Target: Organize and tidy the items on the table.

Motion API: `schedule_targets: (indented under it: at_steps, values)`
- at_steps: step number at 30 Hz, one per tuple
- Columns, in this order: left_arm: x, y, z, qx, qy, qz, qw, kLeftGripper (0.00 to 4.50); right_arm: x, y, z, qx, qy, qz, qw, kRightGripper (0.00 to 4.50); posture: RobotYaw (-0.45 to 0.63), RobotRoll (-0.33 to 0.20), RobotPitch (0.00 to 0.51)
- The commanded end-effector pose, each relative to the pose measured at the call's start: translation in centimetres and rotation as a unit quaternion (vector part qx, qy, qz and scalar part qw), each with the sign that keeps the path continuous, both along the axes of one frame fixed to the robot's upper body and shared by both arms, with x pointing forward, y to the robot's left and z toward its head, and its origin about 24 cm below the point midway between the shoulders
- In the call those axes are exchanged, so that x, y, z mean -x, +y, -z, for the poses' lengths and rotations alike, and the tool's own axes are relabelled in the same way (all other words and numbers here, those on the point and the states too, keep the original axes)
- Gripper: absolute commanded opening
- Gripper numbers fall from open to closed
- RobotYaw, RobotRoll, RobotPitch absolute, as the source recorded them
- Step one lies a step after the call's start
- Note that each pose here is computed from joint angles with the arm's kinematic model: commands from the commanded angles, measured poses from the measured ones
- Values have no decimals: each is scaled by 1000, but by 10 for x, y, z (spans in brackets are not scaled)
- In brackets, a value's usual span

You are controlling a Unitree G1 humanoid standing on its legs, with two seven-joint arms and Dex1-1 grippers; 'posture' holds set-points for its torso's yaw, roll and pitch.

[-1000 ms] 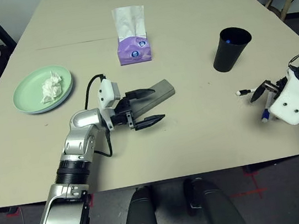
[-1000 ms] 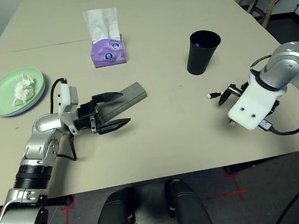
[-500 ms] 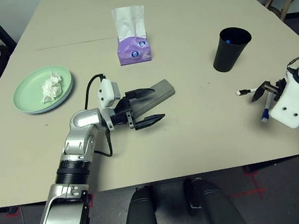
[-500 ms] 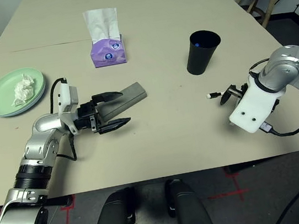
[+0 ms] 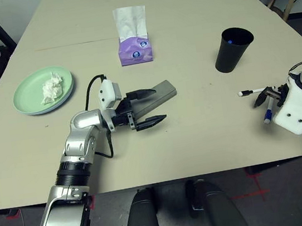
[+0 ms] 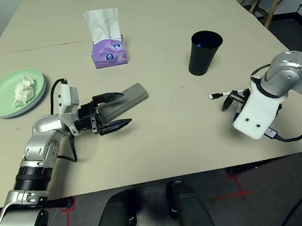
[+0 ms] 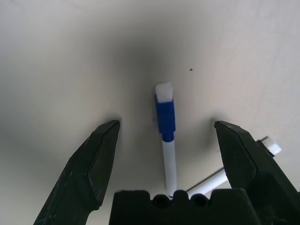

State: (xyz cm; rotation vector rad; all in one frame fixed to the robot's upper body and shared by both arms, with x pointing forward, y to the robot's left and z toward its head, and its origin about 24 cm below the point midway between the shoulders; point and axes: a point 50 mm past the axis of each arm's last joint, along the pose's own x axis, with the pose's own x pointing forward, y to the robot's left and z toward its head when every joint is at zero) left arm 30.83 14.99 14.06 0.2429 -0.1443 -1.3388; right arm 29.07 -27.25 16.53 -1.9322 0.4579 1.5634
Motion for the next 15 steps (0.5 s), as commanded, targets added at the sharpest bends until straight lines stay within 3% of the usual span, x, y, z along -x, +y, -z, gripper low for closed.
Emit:
schedule_targets:
  at_steps: [1,15]
  values:
    - [1,-2,1,-9,-4,8,1000,4457,-1,-1,3,6,-1,-7,1000,4500,88,0,181]
    - [0,-1,0,-10,-5,5,1000,4457,-3,2,7,-2,0,-21,1000,4500,92,0,174]
